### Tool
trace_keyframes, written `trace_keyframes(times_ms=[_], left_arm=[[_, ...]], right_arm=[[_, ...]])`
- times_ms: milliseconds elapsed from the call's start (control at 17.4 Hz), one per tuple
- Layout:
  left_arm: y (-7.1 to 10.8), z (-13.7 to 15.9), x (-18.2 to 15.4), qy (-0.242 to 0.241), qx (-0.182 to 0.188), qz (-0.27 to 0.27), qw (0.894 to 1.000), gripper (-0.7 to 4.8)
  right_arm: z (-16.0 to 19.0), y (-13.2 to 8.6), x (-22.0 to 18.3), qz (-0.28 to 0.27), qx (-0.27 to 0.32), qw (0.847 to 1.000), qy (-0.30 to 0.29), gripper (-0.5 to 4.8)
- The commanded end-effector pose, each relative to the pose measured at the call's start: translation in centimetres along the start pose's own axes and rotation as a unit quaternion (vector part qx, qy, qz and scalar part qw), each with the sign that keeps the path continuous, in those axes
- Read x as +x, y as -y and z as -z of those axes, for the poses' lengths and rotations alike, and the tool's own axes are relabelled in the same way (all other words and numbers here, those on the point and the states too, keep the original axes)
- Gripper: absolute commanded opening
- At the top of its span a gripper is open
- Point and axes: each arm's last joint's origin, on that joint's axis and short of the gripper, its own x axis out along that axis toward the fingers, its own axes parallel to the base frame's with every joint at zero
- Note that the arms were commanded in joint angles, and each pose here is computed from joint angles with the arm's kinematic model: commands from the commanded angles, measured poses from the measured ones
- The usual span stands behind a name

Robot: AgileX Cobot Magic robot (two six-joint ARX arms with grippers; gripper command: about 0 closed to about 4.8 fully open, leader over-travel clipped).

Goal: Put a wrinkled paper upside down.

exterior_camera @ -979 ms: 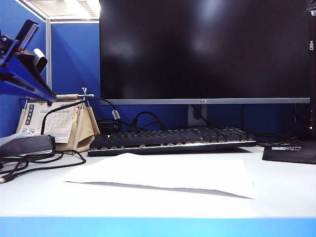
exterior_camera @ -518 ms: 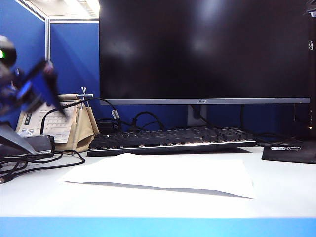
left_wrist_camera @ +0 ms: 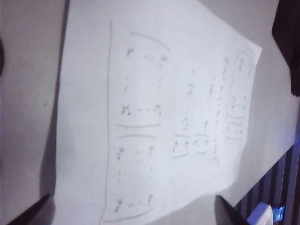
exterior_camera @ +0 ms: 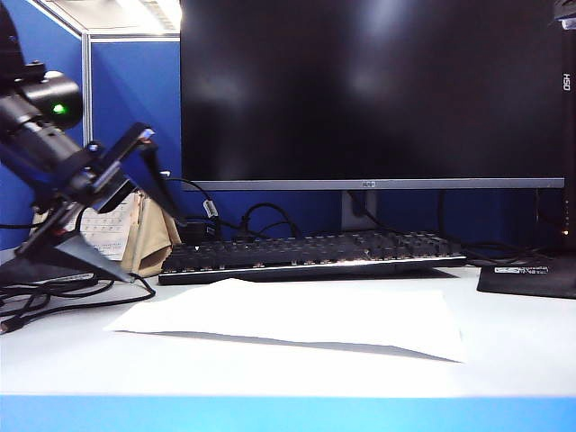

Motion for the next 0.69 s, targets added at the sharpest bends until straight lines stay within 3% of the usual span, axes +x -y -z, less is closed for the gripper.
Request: trace_keyframes(times_ms=[58,115,230,288,691], left_arm=[[0.0,-0.1,-0.1,0.005,-0.005,-0.002,1.000,4.45],[0.0,-0.1,-0.1,0.003,-0.006,-0.003,1.000,4.44],[0.0,-0.1,-0.1,0.003,-0.006,-0.003,1.000,4.44],[0.0,-0.1,-0.1,0.003,-0.006,-0.003,1.000,4.44],[-1.4,0.1,1.9,-0.034,-0.036,0.020,0.999,4.45]], right_arm=[[0.6,-0.2,0.4,-0.038,0.049,0.997,-0.055,0.64],[0.7,-0.2,0.5,-0.042,0.050,0.995,-0.078,0.74],[-0.1,-0.3,0.8,-0.033,0.039,0.993,-0.102,1.61],[-1.1,-0.4,0.9,-0.031,0.029,0.993,-0.107,1.80],[-4.3,-0.9,2.3,-0.066,0.018,0.991,-0.119,1.81]])
